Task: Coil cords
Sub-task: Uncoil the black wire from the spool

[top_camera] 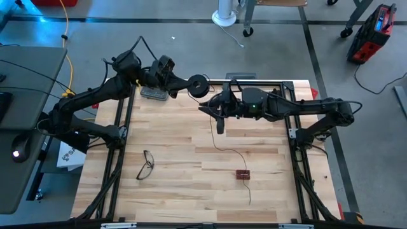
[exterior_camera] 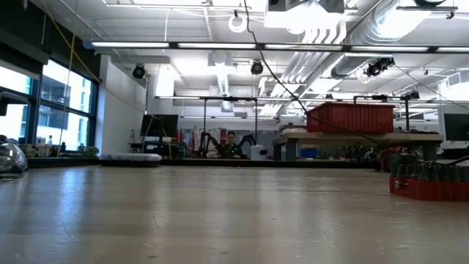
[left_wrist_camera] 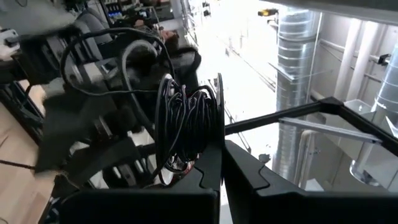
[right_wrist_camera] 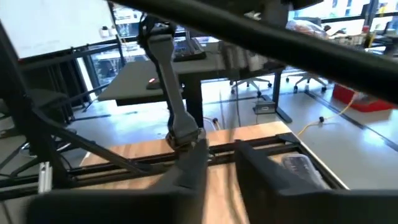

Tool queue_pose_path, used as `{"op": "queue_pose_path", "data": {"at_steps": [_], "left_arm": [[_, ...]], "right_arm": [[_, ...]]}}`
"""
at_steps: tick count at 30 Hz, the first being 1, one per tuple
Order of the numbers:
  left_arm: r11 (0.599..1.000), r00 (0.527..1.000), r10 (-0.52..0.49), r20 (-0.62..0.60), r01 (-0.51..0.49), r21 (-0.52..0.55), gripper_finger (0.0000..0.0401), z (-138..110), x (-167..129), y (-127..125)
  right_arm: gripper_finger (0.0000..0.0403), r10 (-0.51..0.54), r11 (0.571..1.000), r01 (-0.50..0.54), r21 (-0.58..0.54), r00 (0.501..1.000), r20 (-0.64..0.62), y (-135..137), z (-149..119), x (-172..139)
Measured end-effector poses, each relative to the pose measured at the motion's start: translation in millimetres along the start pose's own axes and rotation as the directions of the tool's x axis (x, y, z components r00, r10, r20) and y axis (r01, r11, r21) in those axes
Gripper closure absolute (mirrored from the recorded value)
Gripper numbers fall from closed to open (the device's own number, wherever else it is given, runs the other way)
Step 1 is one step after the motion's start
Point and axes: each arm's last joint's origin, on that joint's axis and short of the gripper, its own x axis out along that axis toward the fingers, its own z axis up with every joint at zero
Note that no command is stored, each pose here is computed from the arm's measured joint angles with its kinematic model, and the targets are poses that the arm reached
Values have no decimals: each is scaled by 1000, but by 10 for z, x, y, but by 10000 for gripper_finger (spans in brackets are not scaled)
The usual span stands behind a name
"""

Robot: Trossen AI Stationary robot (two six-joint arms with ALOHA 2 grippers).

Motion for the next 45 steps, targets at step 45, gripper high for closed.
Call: {"op": "queue_pose_path", "data": {"at_steps": [45], "left_arm": [[954, 957, 283, 68, -288, 81, 401, -207, -407, -789]], "right_arm": [[403, -351, 935, 355, -5, 924, -153, -750, 362, -1189]]}}
